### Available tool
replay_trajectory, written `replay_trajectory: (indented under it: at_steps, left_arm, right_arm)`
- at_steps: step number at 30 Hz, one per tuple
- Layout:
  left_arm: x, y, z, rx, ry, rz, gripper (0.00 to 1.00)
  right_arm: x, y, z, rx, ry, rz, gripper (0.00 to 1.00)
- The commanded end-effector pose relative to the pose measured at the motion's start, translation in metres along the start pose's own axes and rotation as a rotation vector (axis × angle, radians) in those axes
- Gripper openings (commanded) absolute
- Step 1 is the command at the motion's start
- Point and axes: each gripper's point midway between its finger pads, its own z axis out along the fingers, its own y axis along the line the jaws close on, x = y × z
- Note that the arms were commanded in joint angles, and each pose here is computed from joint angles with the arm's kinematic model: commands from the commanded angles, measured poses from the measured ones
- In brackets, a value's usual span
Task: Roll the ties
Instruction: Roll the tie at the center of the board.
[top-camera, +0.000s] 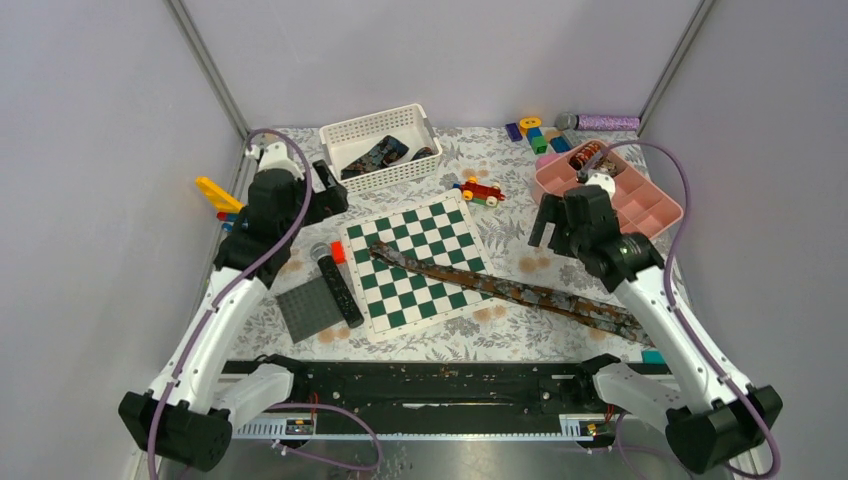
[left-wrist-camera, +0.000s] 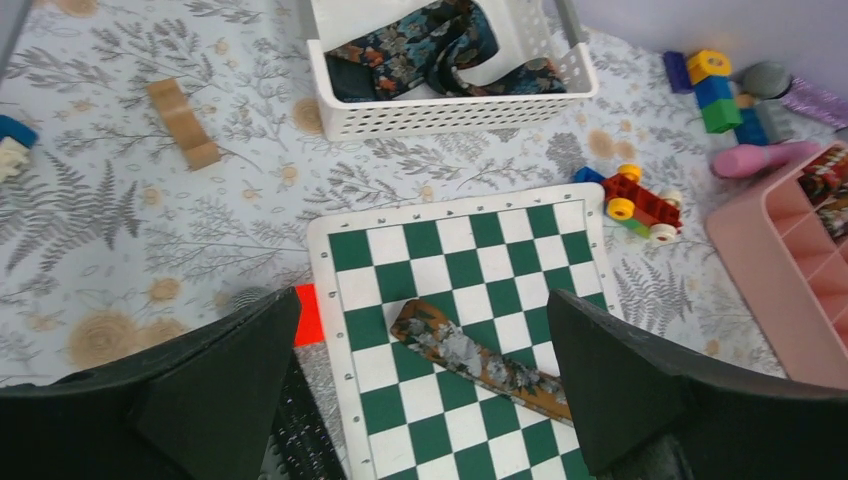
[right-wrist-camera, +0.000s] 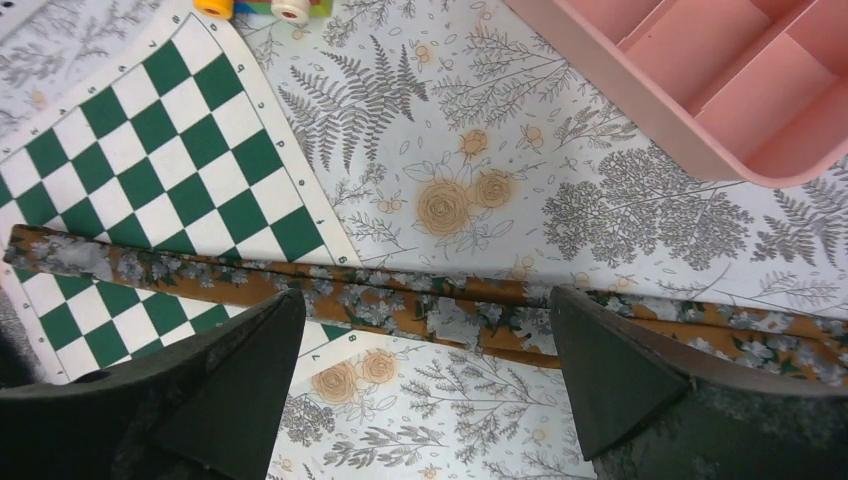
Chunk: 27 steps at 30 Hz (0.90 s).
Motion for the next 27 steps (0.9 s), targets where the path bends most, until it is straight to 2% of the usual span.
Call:
replay_trajectory:
  at_steps: [1,7,10,14,15,18,19,24,27]
  left_arm:
    - [-0.007,0.007,-0.008,-0.075,0.103,0.054,0.99]
    - [-0.007,0.006,-0.004,-0.064,0.075,0.038,0.99]
    - [0.012,-0.007,0.002,0.040,0.111,0.006,0.98]
    - [0.045,-0.040,0.019,0.260,0.158,-0.099,0.76]
    - [0.053,-0.044,0.023,0.296,0.162,-0.129,0.66]
    - [0.063,-0.045,0.026,0.311,0.179,-0.172,0.39]
    - [0.063,-0.043,0.025,0.300,0.177,-0.173,0.35]
    - [0.045,-0.022,0.004,0.191,0.115,-0.119,0.34]
    - [0.036,-0.014,-0.009,0.156,0.093,-0.099,0.35]
  right_arm:
    - [-0.013,-0.005,-0.013,0.071,0.063,-0.056,1.00]
    - [-0.012,0.006,-0.007,-0.012,0.012,-0.041,0.99]
    - [0.000,0.031,-0.007,-0.154,0.063,-0.034,0.96]
    - [0.018,0.079,-0.004,-0.421,0.130,0.035,0.80]
    - [0.026,0.088,0.001,-0.471,0.145,0.063,0.76]
    - [0.032,0.126,0.009,-0.650,0.171,0.126,0.66]
    - [0.037,0.138,0.016,-0.675,0.201,0.143,0.64]
    - [0.034,0.224,0.029,-0.895,0.205,0.134,0.58]
    - [0.034,0.269,0.046,-0.984,0.210,0.219,0.52]
